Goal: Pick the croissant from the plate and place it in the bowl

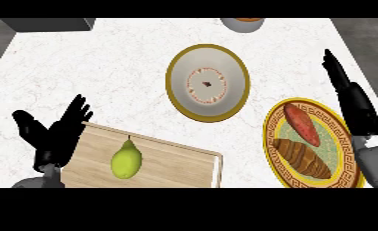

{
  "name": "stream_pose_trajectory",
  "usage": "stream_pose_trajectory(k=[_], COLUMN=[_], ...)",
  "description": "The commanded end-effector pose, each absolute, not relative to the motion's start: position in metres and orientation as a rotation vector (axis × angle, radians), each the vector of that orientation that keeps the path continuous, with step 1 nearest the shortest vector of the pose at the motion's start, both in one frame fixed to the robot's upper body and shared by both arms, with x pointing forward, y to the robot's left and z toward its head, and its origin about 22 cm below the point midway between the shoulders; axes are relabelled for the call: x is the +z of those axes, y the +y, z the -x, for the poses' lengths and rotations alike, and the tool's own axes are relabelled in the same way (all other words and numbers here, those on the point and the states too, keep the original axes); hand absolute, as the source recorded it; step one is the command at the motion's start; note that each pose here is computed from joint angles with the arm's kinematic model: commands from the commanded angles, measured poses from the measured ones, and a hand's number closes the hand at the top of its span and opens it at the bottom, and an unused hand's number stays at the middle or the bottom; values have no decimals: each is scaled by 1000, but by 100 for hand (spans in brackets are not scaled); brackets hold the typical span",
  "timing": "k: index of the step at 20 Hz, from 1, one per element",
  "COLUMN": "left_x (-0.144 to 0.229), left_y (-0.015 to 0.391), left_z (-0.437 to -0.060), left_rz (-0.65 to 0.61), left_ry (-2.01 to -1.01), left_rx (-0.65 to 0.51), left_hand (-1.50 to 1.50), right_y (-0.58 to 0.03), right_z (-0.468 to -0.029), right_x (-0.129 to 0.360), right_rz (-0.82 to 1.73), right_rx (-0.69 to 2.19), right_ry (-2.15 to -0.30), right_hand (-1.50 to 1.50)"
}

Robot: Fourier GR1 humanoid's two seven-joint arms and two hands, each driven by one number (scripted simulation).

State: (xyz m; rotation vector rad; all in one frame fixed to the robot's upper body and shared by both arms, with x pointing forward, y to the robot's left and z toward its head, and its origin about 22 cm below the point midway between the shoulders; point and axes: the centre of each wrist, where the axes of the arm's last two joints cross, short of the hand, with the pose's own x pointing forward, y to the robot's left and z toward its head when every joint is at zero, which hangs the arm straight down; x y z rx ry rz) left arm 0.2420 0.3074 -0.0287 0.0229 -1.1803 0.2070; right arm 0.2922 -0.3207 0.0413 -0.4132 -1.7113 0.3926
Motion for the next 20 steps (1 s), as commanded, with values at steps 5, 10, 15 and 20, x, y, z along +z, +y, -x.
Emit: stream_pose_trajectory(k=[5, 10, 15, 20], left_x=[35, 42, 69, 52], left_y=[299, 307, 308, 291], left_z=[-281, -288, -290, -287], left_rz=[-82, -37, -50, -49], left_ry=[-1423, -1410, -1412, -1417], left_rx=[-97, -178, -193, -186], left_hand=[0, 0, 0, 0], right_y=[-304, -335, -374, -378], right_z=[-267, -230, -186, -185], right_x=[16, -9, -13, 48], right_rz=[-221, -163, -321, -71], right_rx=[512, 685, 787, 942], right_ry=[-1644, -1886, -2023, -2037], right_hand=[150, -150, -150, -150])
